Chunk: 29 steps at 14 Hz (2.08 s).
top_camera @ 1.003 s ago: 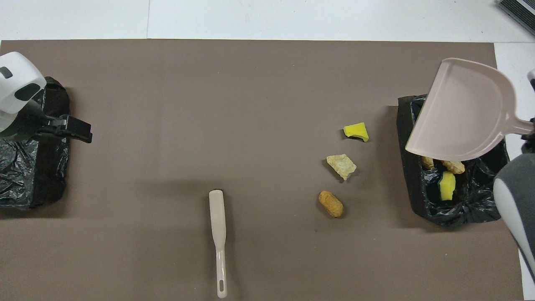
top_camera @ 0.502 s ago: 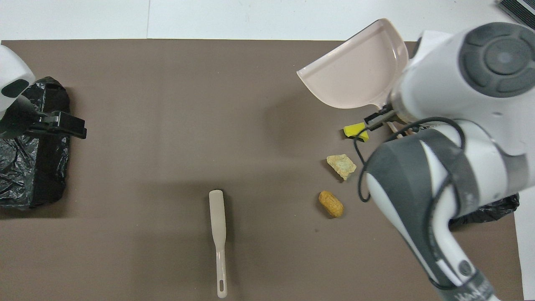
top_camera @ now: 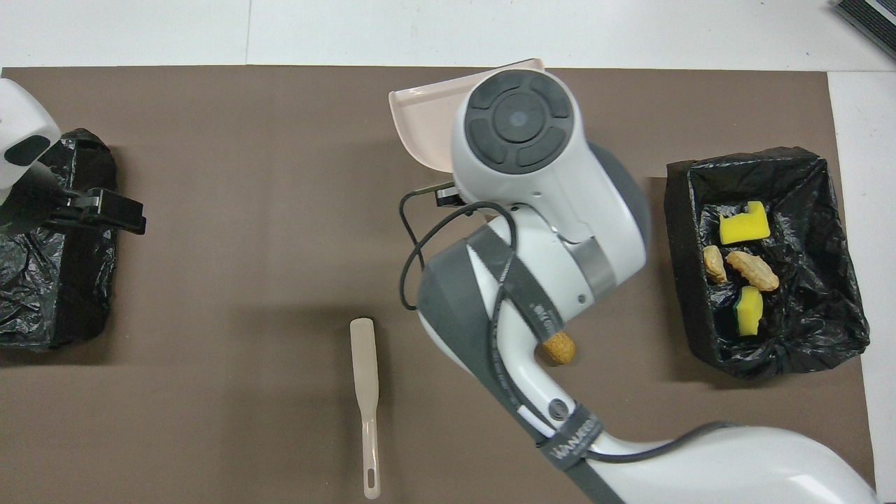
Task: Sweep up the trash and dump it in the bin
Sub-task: 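Bring the empty dustpan back and set it on the table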
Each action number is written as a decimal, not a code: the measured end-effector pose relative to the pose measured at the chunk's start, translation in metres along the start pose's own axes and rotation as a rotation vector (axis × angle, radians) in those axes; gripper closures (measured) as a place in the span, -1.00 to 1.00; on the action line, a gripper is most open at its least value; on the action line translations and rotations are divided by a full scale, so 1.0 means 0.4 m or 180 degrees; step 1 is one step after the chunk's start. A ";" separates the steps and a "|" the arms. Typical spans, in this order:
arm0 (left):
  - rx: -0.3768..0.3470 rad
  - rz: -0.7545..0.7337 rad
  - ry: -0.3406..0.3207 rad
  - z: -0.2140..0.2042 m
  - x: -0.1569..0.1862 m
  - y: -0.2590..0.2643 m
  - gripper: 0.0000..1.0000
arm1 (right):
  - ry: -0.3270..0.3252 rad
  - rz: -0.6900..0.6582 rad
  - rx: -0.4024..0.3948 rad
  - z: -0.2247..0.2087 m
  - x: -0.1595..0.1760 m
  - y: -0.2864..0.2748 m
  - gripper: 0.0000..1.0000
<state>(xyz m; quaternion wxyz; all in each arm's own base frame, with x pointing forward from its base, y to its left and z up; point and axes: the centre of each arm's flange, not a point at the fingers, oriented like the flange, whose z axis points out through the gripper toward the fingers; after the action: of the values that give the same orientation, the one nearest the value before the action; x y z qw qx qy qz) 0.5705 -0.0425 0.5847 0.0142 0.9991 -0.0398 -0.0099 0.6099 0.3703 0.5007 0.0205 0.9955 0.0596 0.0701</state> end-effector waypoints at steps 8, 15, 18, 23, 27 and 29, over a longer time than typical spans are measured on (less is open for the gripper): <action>0.0001 0.0002 -0.0008 0.002 -0.002 0.001 -1.00 | 0.0000 0.0166 0.0250 0.216 -0.053 -0.314 0.37; 0.0001 0.0015 -0.0024 0.008 -0.004 0.006 -1.00 | -0.0151 0.0112 0.0325 0.303 -0.094 -0.387 0.37; 0.0001 0.0024 -0.0024 0.008 -0.005 0.009 -1.00 | -0.0162 0.0141 0.0360 0.327 -0.090 -0.386 0.23; 0.0002 0.0034 -0.0032 0.010 -0.006 0.011 -1.00 | -0.0037 0.0280 0.0419 0.302 -0.037 -0.330 -0.37; 0.0001 0.0076 -0.0057 0.024 -0.008 0.012 -1.00 | 0.0270 0.0740 0.0487 0.112 0.097 -0.074 -0.91; 0.0001 0.0112 -0.0066 0.047 -0.007 0.021 -1.00 | 0.0387 0.0980 0.0452 0.012 0.129 0.093 -1.00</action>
<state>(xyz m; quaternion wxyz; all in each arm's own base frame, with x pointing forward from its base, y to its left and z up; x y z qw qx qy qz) 0.5668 -0.0512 0.5662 0.0138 0.9981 -0.0574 -0.0200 0.6657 0.3395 0.5049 -0.0644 0.9858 -0.0876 0.1282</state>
